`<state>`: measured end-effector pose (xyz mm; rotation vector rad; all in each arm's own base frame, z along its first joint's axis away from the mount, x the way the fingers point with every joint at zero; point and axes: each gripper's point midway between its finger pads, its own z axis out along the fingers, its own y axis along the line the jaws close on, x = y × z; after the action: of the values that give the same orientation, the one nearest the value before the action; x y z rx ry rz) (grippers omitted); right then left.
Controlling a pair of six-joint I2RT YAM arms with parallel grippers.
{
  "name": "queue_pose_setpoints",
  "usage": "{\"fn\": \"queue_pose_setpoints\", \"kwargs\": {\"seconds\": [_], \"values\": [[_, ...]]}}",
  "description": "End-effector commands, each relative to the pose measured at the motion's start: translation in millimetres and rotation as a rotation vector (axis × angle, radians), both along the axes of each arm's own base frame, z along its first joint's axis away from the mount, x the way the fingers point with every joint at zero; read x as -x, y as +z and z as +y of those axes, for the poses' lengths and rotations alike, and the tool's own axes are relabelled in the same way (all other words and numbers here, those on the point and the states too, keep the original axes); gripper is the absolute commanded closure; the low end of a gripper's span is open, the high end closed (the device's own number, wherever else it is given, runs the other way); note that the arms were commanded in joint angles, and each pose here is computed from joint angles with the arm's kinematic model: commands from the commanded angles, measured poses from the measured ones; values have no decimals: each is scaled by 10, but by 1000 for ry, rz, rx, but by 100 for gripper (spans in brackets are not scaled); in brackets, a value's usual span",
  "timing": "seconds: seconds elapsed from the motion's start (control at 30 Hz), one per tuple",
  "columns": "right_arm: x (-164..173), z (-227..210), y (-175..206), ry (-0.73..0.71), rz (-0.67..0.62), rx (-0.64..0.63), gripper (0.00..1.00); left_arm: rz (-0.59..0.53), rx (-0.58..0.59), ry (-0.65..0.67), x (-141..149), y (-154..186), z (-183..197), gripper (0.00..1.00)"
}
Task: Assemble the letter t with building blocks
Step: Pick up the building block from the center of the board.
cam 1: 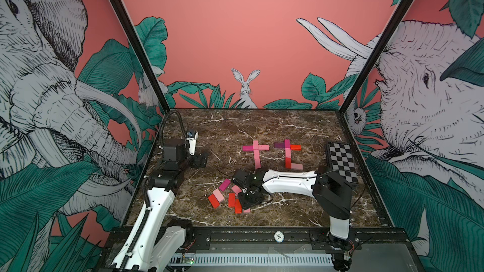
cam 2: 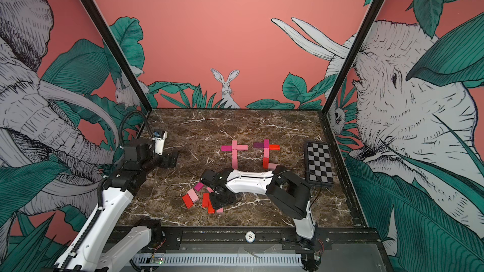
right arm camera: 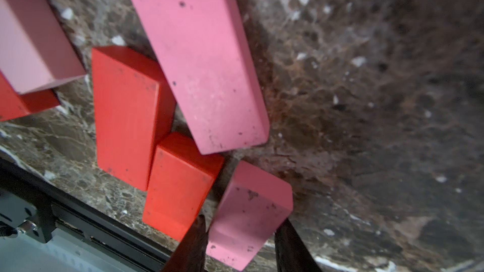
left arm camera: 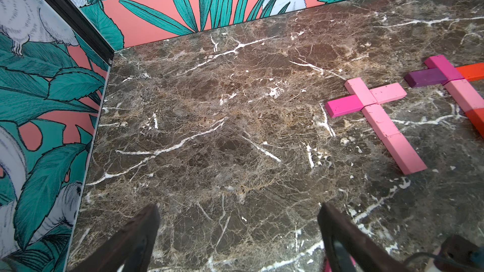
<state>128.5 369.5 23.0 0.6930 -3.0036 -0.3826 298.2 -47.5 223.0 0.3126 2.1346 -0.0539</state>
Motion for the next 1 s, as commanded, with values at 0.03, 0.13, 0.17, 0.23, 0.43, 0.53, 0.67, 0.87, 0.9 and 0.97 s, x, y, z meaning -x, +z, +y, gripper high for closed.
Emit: {"fn": "queue_pose_setpoints", "kwargs": {"seconds": [0.03,0.13,0.17,0.23,0.43,0.53,0.67,0.87,0.9,0.97], "values": [[-15,-150,-42,11,-22,103,60,-38,14,-1,-6,141,0,3],[-63,-318,-20,23,-60,180,60,-40,16,-1,-2,146,-2,3],[-75,-365,-17,30,-71,200,60,-38,15,0,-4,137,2,3],[-101,-480,12,63,-96,249,60,-39,16,-2,-5,141,-2,3],[-100,-584,55,279,-105,293,60,-39,19,-4,-6,142,-6,3],[-76,-581,49,328,-82,288,65,-38,16,0,-4,139,4,3],[-71,-539,3,357,-73,276,75,-40,13,3,-1,140,12,3],[-125,-540,-35,390,-99,282,76,-42,14,3,-5,149,12,3],[-143,-552,-34,394,-108,289,75,-42,15,2,-2,147,8,3],[-177,-561,-26,396,-121,296,73,-41,14,2,-1,146,9,3]]}}
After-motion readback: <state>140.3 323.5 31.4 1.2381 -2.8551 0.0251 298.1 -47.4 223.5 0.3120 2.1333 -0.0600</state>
